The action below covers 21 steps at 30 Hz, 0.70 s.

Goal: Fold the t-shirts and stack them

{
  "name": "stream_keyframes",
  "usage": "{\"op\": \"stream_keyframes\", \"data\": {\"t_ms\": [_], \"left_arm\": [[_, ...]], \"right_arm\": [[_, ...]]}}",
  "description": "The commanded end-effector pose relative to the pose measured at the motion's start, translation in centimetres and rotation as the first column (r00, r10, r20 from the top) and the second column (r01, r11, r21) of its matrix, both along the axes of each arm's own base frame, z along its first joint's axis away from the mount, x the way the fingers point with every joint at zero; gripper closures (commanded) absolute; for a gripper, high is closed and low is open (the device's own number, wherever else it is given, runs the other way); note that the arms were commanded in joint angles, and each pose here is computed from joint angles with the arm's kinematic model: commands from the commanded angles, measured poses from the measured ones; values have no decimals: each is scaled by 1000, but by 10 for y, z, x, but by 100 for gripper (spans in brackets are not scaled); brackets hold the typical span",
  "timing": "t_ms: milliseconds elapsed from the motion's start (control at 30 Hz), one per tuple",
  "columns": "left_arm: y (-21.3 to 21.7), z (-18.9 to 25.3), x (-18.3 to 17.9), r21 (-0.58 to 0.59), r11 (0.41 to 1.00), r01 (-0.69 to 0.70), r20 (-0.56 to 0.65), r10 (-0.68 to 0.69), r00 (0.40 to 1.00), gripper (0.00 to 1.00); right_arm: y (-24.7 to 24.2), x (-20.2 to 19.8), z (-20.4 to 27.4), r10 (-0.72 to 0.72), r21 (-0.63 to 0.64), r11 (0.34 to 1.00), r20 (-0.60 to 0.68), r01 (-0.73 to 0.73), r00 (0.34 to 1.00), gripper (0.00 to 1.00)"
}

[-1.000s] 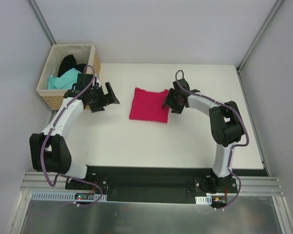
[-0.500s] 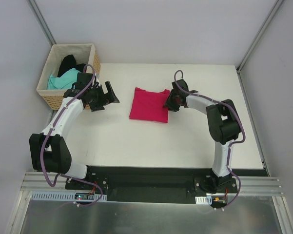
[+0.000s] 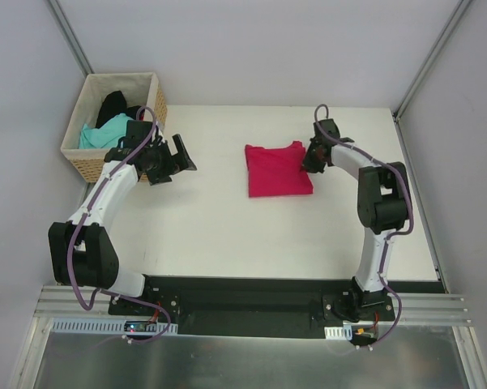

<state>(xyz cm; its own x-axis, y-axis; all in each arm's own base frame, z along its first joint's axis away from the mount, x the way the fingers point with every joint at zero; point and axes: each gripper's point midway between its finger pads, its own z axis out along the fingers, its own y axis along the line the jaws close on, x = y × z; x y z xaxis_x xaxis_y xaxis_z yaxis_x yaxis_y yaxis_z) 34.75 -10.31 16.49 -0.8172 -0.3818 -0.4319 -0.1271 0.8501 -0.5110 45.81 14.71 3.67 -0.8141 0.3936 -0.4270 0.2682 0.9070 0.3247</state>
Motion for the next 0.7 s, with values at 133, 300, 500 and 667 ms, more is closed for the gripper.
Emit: {"op": "stream_keyframes", "data": {"t_ms": [133, 300, 500, 667], "left_arm": [[17, 4, 19, 85, 996, -30, 39, 26, 999, 1], [18, 4, 26, 94, 995, -31, 41, 28, 999, 1], [23, 2, 32, 117, 992, -56, 42, 51, 998, 1], [28, 2, 40, 149, 986, -70, 49, 63, 997, 1]], "right_arm": [[-93, 26, 8, 47, -67, 997, 7, -46, 999, 98], [-138, 42, 27, 32, -49, 998, -2, -32, 999, 100], [-190, 40, 35, 93, -130, 987, 13, -90, 996, 99], [-227, 20, 18, 60, -207, 976, -63, -72, 996, 99]]}}
